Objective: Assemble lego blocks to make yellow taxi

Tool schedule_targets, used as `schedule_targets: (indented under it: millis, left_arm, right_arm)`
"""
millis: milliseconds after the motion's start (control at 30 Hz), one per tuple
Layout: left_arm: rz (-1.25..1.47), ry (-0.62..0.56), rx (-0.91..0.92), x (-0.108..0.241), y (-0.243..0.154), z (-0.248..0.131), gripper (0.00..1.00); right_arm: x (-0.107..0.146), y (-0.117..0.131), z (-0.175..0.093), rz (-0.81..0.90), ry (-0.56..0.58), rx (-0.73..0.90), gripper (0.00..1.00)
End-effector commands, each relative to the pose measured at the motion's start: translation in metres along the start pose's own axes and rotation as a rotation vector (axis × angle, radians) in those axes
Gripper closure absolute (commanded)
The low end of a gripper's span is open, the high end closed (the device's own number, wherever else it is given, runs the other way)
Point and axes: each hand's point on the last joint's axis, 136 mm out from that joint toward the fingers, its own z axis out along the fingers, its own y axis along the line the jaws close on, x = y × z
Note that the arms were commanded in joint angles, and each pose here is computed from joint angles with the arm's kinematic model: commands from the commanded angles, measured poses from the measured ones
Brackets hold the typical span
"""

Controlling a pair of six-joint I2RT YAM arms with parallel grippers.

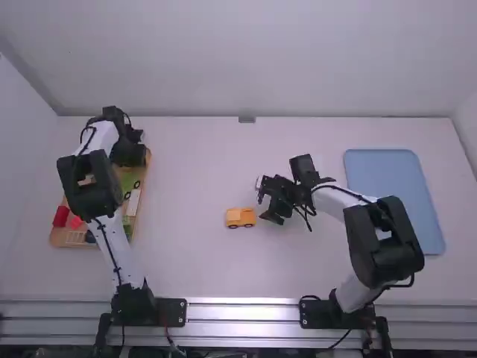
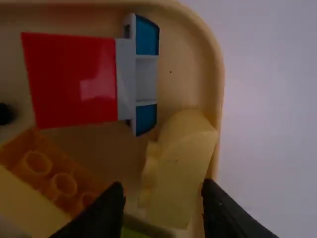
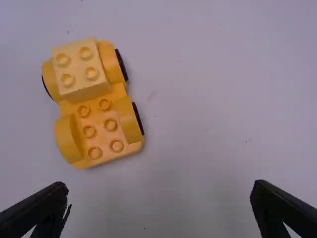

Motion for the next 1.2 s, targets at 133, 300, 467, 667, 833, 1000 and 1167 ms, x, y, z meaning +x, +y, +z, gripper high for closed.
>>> schedule_targets:
  millis: [133, 300, 467, 667, 833, 1000, 1167]
  left_arm:
    - [0.017, 0.013, 0.017, 0.007, -0.006, 0.011, 0.72]
    - [0.017, 0.015, 0.017, 0.009, -0.006, 0.014, 0.81]
    - [0.006, -0.009, 0.009, 0.002, -0.004, 0.011, 0.82]
    - [-0.001, -0.052, -0.002, -0.012, -0.006, -0.031, 0.75]
    - [0.028, -0.141, -0.025, -0.03, -0.021, -0.069, 0.71]
    - [0.137, -0.236, -0.135, -0.043, -0.057, -0.104, 0.78]
    - [0.148, -0.265, -0.26, -0.033, -0.065, -0.113, 0.52]
  right_arm:
    - [-0.006, 0.001, -0.004, -0.007, -0.015, 0.003, 0.01]
    - [-0.006, 0.001, -0.004, -0.007, -0.015, 0.003, 0.01]
    - [-0.006, 0.0, -0.004, -0.008, -0.016, 0.004, 0.01]
    - [-0.018, -0.015, -0.005, 0.091, -0.062, 0.058, 0.01]
    - [-0.034, -0.032, -0.01, 0.222, -0.123, 0.105, 0.01]
    - [-0.056, -0.048, -0.021, 0.378, -0.161, 0.113, 0.01]
    - [-0.063, -0.053, -0.03, 0.418, -0.168, 0.097, 0.01]
